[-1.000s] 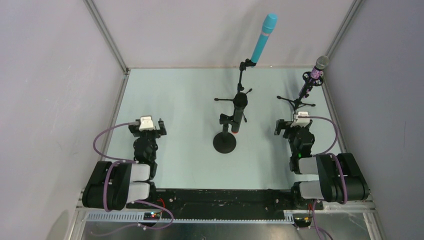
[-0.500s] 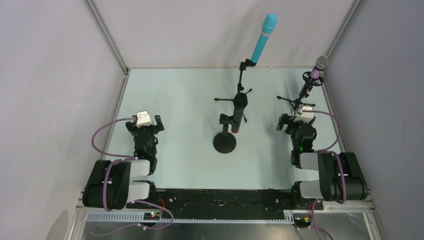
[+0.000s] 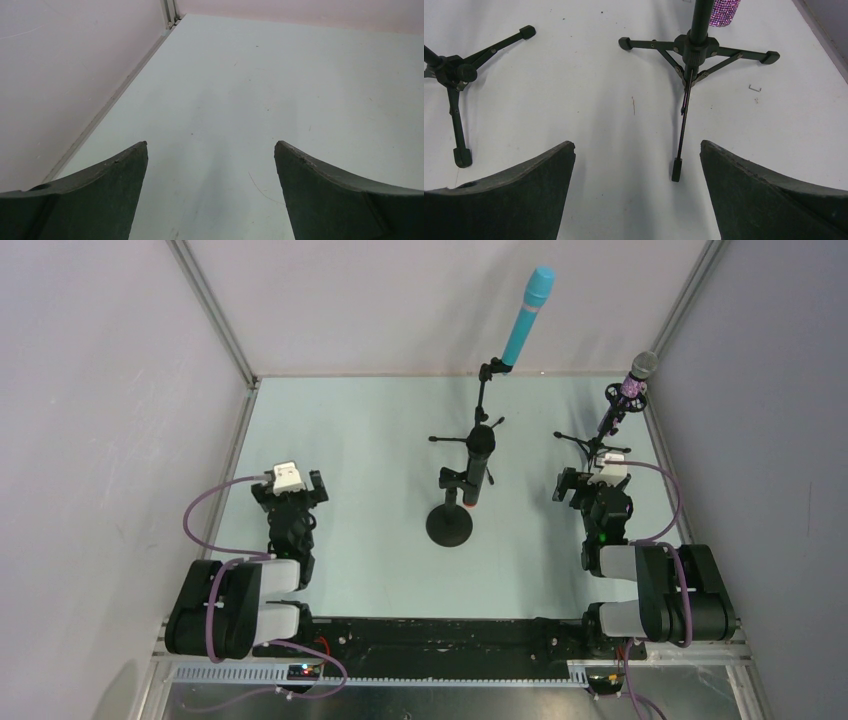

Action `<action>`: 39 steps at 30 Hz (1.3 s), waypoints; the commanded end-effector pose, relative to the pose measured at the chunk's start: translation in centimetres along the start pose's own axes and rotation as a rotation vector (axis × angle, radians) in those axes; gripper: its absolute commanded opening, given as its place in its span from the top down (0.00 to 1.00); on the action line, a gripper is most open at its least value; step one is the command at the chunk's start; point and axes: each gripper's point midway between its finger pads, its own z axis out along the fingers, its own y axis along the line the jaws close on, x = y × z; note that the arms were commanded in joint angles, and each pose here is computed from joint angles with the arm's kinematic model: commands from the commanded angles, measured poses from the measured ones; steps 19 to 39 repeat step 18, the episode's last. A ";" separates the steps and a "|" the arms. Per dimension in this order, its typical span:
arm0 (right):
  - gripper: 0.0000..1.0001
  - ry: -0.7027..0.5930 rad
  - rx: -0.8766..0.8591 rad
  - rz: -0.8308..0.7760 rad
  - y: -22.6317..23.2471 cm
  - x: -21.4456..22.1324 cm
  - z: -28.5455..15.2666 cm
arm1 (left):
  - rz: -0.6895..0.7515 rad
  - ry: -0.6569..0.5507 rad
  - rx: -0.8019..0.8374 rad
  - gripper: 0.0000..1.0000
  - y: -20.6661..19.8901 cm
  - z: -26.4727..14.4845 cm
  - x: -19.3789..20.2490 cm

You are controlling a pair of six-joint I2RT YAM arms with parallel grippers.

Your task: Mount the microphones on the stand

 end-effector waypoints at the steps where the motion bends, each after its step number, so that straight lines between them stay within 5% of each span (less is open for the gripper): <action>1: 0.00 -0.042 -0.006 0.009 0.2 -1.5 0.6 | -0.029 -0.039 -0.039 0.00 0.6 0.5 -1.3; 39: 0.00 -0.039 -0.005 0.009 0.2 -1.4 0.6 | -0.027 -0.031 -0.025 0.00 0.4 0.8 -1.3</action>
